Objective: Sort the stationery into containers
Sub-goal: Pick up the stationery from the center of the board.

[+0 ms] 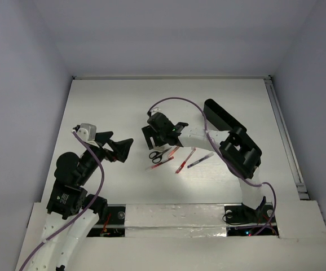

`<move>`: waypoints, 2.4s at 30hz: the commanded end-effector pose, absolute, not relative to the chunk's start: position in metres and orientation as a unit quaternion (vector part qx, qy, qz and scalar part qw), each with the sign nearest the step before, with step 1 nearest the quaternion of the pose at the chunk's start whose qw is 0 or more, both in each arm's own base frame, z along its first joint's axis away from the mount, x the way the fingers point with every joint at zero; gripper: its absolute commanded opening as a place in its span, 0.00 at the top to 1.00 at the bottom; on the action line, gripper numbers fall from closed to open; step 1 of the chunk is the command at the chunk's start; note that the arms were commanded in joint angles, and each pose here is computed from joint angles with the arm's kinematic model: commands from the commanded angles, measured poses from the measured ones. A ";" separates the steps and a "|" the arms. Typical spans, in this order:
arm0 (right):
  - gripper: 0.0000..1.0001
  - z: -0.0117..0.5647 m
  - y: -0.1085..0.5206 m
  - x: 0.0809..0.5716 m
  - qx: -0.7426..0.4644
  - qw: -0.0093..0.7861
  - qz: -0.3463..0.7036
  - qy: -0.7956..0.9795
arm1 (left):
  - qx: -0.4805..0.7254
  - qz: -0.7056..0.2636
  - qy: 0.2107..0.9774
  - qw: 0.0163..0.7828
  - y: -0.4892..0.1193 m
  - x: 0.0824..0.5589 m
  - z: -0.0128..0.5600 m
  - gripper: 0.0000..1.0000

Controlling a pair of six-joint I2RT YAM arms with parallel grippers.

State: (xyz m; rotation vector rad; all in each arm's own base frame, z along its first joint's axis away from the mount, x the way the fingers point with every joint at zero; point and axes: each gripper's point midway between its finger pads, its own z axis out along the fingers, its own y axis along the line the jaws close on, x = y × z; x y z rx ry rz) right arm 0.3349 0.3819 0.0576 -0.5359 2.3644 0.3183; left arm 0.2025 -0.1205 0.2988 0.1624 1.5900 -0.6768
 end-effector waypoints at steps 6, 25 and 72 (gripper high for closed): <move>0.28 0.063 0.392 0.347 -0.180 0.361 0.122 0.907 | 0.092 -0.311 0.675 0.662 -0.126 0.201 0.316 0.01; 0.42 0.061 0.388 0.347 -0.153 0.362 0.120 0.912 | 0.094 -0.313 0.674 0.663 -0.127 0.200 0.316 0.01; 0.54 0.061 0.384 0.350 -0.142 0.370 0.126 0.909 | 0.099 -0.319 0.672 0.661 -0.129 0.199 0.316 0.01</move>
